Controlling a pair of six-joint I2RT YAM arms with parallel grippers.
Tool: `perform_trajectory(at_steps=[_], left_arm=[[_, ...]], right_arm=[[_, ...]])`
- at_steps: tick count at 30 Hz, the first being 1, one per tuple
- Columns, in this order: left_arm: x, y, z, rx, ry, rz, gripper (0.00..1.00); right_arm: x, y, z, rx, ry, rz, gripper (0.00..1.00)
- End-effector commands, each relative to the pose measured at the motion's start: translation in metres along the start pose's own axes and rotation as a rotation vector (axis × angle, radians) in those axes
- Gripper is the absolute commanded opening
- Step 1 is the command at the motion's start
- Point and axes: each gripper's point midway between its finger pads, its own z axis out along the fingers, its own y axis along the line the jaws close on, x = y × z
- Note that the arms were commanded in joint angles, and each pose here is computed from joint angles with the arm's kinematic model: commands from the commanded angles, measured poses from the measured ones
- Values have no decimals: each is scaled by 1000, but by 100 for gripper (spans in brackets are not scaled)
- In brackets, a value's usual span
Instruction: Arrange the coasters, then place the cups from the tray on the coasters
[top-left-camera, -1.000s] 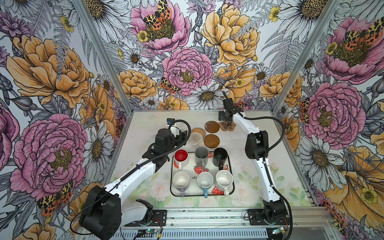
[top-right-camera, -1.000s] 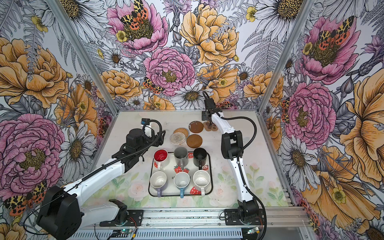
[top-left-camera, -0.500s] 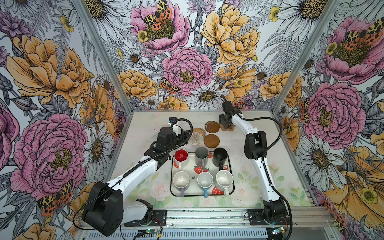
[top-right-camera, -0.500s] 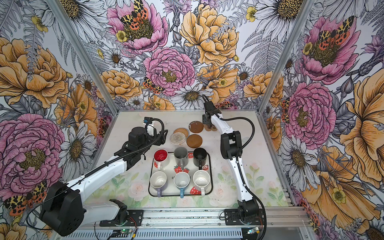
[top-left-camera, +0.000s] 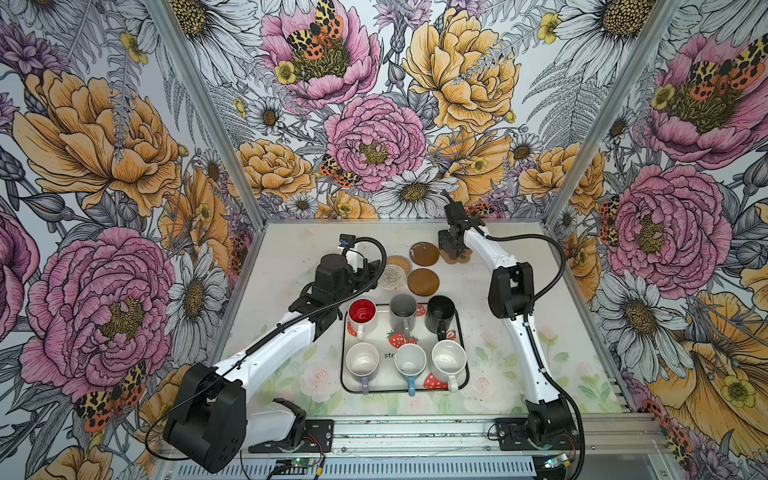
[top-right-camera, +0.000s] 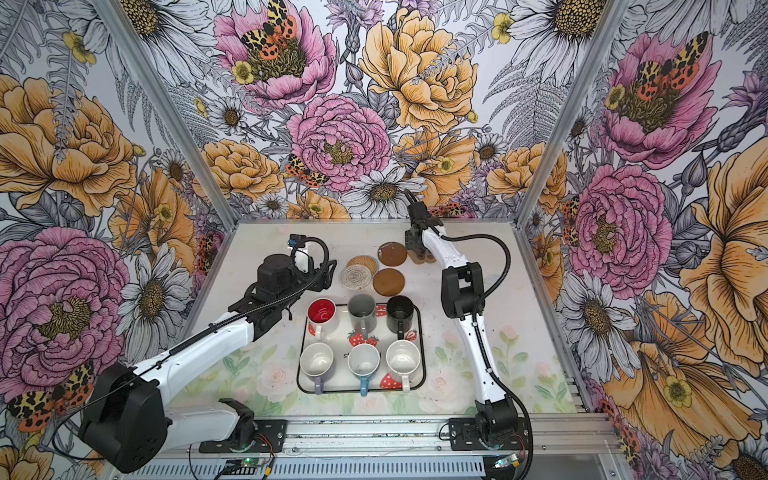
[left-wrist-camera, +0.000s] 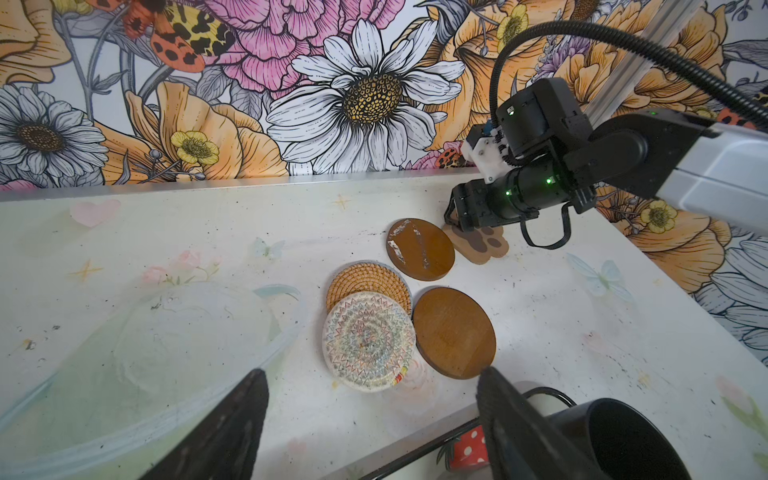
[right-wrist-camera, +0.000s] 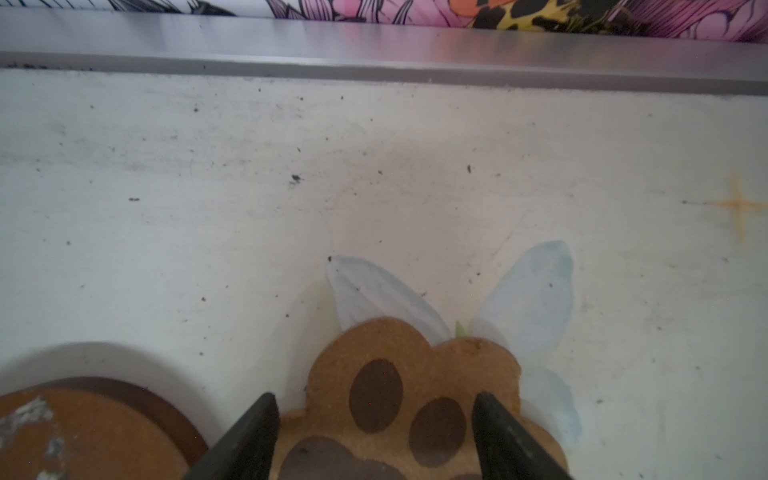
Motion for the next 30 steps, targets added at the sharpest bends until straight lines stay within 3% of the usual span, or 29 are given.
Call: perform_trajectory(at_steps=[1,19,30], left_arm=[[-11,-11,-8,41,-31,15,80],[-15,-20,-17,69,-51,23,80],[-15,-25,-19,79,-54,27,80]], right_arm=[[39,1,7,-18,149,-44,74],[89,-10,-35,-140,318,-61,66],[122,-31,-47,-123,393,-44,60]])
